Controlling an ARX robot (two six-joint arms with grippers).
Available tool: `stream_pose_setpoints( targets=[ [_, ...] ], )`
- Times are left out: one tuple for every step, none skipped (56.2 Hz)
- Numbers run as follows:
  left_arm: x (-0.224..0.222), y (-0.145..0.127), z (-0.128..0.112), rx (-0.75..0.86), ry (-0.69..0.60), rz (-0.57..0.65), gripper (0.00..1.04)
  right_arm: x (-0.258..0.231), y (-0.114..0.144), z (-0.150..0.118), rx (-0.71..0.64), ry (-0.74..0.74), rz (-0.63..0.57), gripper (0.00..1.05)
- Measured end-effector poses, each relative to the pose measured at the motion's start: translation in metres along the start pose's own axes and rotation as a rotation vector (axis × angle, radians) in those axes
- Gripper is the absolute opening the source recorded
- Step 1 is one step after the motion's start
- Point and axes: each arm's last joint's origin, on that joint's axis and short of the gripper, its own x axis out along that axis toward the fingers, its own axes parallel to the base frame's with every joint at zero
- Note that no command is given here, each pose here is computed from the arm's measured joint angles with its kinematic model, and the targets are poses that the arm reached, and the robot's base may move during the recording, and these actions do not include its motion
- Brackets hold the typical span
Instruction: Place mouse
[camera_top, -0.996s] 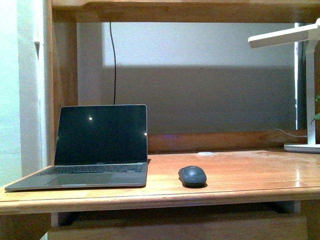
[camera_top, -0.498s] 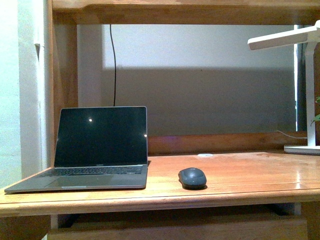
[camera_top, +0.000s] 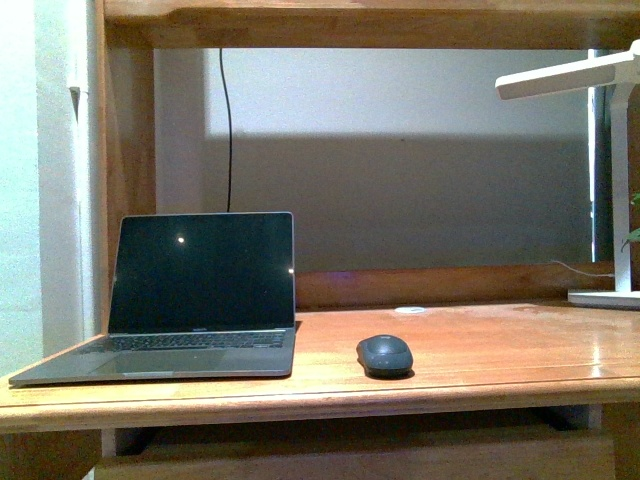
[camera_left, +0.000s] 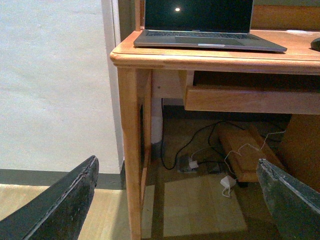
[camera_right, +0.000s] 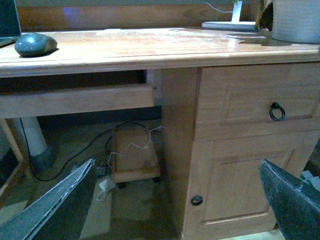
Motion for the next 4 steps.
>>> stream_pose_setpoints(
  targets=[
    [0.0,0.0,0.0,0.0,0.0,0.0,0.97,0.0,0.0,0.0,0.0,0.0,0.0,0.97],
    [0.0,0.0,0.0,0.0,0.0,0.0,0.97,0.0,0.0,0.0,0.0,0.0,0.0,0.97],
    [0.0,0.0,0.0,0.0,0.0,0.0,0.97,0.0,0.0,0.0,0.0,0.0,0.0,0.97],
    [0.0,0.0,0.0,0.0,0.0,0.0,0.97,0.0,0.0,0.0,0.0,0.0,0.0,0.97]
  ],
)
